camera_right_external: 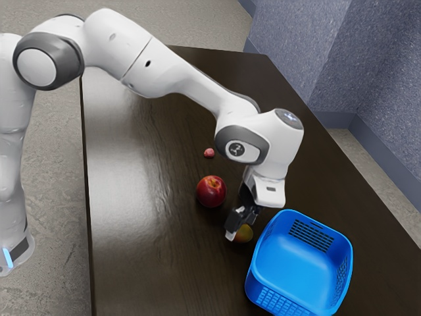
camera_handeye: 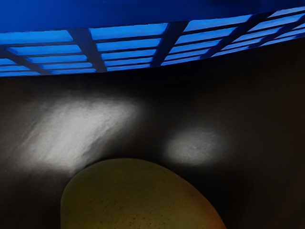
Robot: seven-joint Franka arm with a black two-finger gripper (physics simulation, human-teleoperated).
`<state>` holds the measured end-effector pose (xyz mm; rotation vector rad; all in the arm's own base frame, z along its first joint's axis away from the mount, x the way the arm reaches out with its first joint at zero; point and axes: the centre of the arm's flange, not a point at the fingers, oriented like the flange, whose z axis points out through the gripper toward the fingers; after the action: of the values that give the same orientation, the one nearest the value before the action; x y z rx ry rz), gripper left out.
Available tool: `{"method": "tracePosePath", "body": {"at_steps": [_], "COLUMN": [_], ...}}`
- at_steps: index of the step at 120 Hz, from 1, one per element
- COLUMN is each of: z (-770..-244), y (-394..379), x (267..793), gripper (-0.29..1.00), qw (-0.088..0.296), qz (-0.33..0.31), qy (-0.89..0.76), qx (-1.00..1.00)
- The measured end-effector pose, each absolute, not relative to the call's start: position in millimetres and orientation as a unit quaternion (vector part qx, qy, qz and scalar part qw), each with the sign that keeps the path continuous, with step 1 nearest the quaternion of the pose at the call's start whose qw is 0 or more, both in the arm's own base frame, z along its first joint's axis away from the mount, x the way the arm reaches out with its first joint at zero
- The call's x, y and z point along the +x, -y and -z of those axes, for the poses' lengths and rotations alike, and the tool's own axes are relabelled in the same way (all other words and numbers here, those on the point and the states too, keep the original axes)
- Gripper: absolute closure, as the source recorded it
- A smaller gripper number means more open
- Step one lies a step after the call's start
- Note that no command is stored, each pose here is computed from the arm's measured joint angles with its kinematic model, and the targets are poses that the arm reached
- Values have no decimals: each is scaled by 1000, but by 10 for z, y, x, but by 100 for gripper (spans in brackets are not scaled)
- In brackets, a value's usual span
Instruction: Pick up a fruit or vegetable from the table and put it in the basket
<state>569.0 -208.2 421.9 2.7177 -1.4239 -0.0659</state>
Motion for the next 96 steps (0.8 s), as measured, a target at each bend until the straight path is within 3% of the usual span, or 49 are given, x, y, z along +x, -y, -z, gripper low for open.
{"method": "tracePosePath", "body": {"at_steps": [36,66,96], "z": [-4142,-4115,-4175], "y": [2091,2098,2091], "x": [5711,5709,5708], "gripper": [1,41,45], "qw": [39,34,27], "qz": [15,12,8], "qy": [469,467,458], "qx": [882,884,889]}}
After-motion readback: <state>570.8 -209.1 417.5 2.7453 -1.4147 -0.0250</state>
